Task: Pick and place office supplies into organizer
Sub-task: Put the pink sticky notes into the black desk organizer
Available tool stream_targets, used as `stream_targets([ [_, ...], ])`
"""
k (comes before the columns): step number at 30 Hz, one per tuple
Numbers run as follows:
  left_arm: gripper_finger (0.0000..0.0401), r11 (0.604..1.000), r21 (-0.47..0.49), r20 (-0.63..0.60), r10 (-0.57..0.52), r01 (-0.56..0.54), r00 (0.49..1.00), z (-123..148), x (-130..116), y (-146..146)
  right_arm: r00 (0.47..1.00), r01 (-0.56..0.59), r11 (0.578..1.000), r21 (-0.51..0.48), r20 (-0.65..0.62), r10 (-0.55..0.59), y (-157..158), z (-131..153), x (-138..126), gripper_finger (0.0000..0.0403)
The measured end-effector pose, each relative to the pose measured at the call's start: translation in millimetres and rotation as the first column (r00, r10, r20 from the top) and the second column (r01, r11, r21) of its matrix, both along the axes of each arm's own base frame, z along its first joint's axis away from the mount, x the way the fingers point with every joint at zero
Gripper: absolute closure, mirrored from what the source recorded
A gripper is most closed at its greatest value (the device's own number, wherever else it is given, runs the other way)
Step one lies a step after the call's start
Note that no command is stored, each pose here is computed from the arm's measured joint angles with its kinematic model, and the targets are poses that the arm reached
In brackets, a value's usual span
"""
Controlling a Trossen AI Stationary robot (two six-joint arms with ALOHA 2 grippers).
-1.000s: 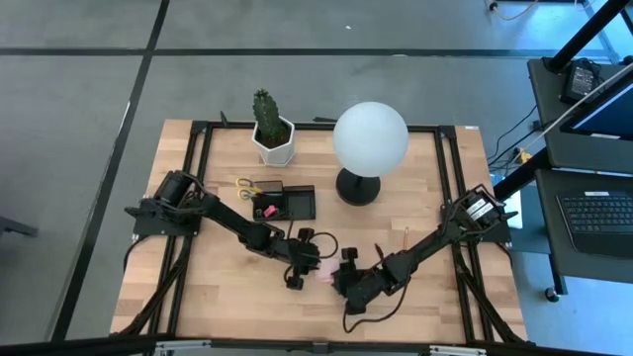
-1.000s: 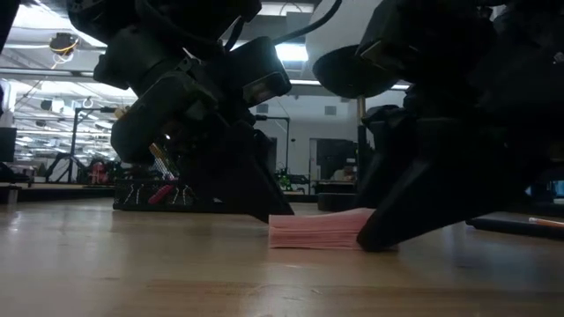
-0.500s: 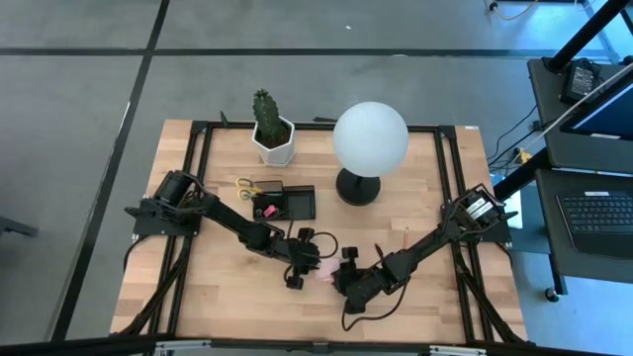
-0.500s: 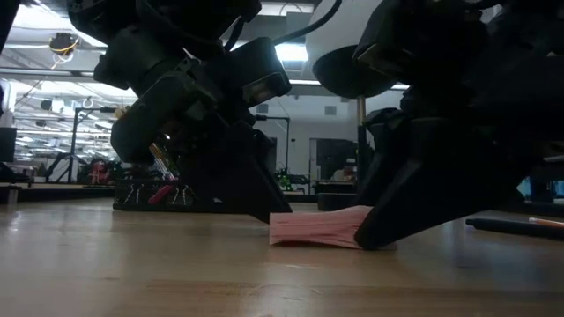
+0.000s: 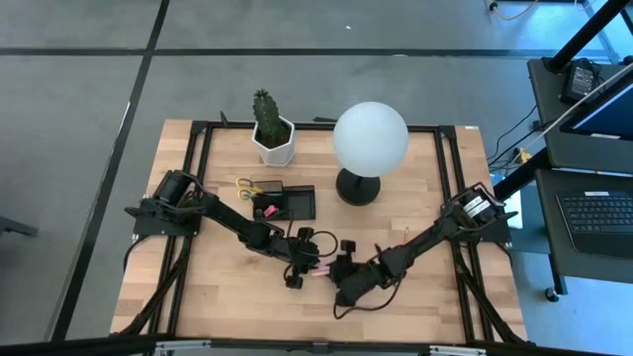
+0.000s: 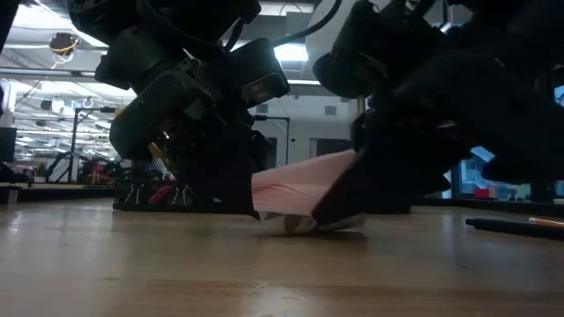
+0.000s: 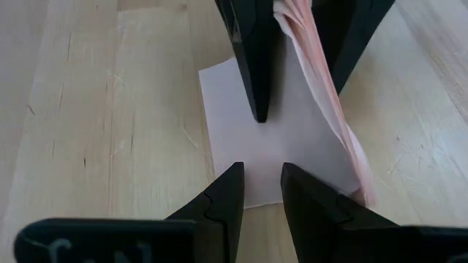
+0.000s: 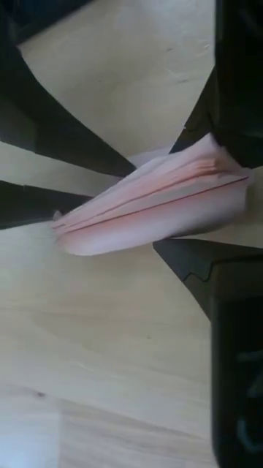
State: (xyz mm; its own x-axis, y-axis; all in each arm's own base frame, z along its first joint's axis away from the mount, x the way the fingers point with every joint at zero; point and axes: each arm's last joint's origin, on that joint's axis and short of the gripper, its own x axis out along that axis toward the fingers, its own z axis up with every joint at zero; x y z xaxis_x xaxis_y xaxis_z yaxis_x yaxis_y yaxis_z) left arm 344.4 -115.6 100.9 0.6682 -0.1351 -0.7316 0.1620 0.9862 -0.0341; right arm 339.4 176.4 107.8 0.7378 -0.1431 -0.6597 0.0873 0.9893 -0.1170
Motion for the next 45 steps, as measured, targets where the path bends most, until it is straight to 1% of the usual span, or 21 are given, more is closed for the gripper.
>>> stream_targets([
  [6,0.0313,1.0,-0.002,-0.001,-0.001,0.001,1.0,0.0,0.0,-0.1,1.0,-0.017,0.999,-0.03,-0.006,0.017,-5.5,0.3,3.3,0.0278],
  [9,0.0313,1.0,-0.009,-0.003,-0.001,0.001,1.0,0.0,-0.1,-0.2,1.0,-0.011,1.0,-0.029,-0.003,0.011,-9.5,0.6,5.7,0.0278],
  [14,0.0313,1.0,-0.02,-0.008,-0.009,0.008,1.0,0.0,-0.4,-0.5,0.999,0.001,1.0,-0.006,0.045,0.0,-15.5,4.2,12.9,0.0278],
  [18,0.0313,0.999,-0.033,-0.013,-0.01,0.01,1.0,0.1,0.2,1.3,0.998,-0.029,0.999,-0.03,0.05,0.031,-15.8,5.2,14.3,0.0278],
  [22,0.0313,0.999,-0.037,-0.013,-0.007,0.006,1.0,0.2,0.4,1.2,0.999,-0.047,0.998,-0.051,0.008,0.048,-16.2,4.3,12.5,0.0278],
  [24,0.0313,0.999,-0.037,-0.012,-0.007,0.006,1.0,0.2,0.5,1.2,0.999,-0.039,0.998,-0.049,-0.017,0.038,-17.0,2.9,10.7,0.0278],
  [30,0.0313,0.999,-0.039,-0.018,-0.011,0.01,1.0,-0.5,0.2,1.1,0.99,-0.07,0.997,-0.045,-0.127,0.064,-19.8,-3.4,4.1,0.0278],
  [33,0.0313,0.999,-0.04,-0.016,-0.011,0.01,1.0,-0.2,0.4,1.0,0.988,-0.053,0.998,-0.039,-0.151,0.047,-20.7,-4.2,2.0,0.0278],
  [37,0.0313,0.999,-0.046,-0.018,-0.017,0.016,1.0,-0.2,0.4,0.8,0.985,-0.06,0.997,-0.046,-0.167,0.052,-20.7,-4.2,1.4,0.0278],
  [40,0.0313,0.999,-0.047,-0.019,-0.018,0.017,1.0,-0.3,0.3,0.7,0.987,-0.069,0.997,-0.042,-0.149,0.062,-18.6,0.0,5.4,0.0278],
  [45,0.0313,0.998,-0.061,-0.034,-0.029,0.027,0.999,-0.9,-0.1,2.6,0.987,-0.146,0.988,-0.049,-0.082,0.141,-10.5,13.2,19.4,0.0278],
])
